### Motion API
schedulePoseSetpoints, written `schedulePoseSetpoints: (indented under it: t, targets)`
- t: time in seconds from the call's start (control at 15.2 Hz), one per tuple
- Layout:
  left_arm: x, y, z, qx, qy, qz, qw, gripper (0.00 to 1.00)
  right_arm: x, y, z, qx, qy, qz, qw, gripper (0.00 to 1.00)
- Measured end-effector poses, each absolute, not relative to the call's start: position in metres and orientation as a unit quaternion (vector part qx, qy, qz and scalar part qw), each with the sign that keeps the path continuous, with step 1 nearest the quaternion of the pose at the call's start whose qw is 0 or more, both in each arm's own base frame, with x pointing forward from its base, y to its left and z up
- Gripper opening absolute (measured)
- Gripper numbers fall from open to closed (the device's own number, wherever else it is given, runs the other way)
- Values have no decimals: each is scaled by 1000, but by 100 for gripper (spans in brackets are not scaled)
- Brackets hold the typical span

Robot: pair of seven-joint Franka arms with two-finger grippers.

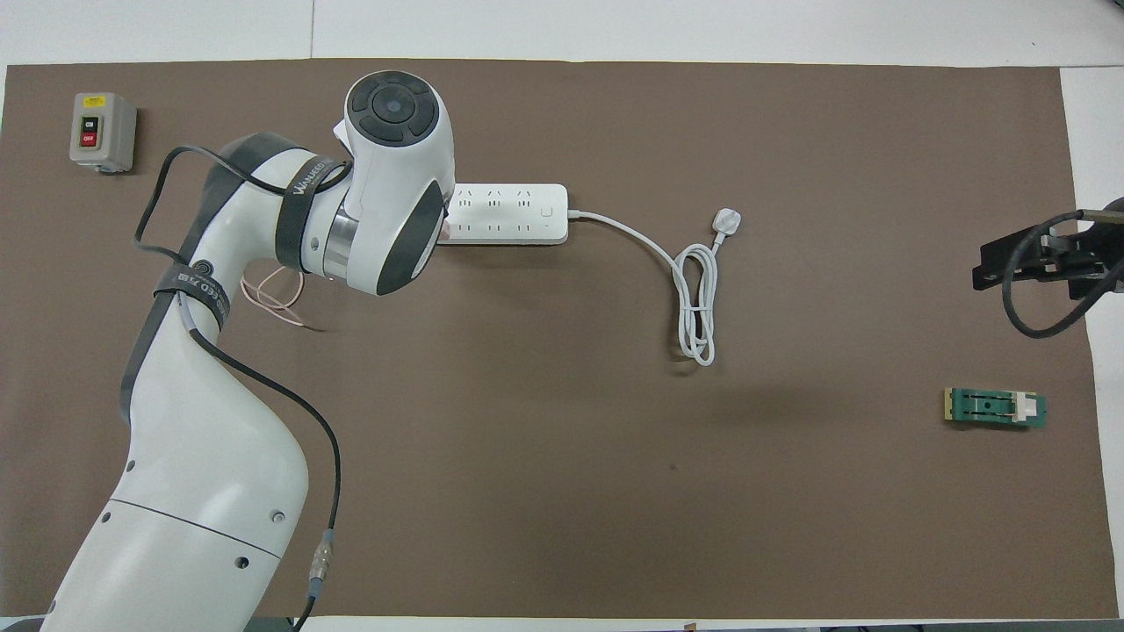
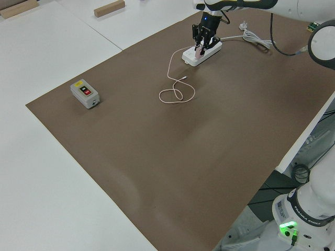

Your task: Plug charger into power strip

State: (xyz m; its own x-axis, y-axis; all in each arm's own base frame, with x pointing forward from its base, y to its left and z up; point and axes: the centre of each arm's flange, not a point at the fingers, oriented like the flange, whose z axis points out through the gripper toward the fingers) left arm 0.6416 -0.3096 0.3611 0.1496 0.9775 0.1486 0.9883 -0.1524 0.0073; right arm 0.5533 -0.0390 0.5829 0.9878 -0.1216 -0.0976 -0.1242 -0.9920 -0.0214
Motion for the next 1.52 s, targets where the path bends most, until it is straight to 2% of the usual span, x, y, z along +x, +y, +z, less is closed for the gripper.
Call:
schedulePoseSetpoints:
  t: [1.52]
  targets:
    - [648,-305,362,-754,-652,-67,36,31,553,-39,583,-997,62,48,14,100]
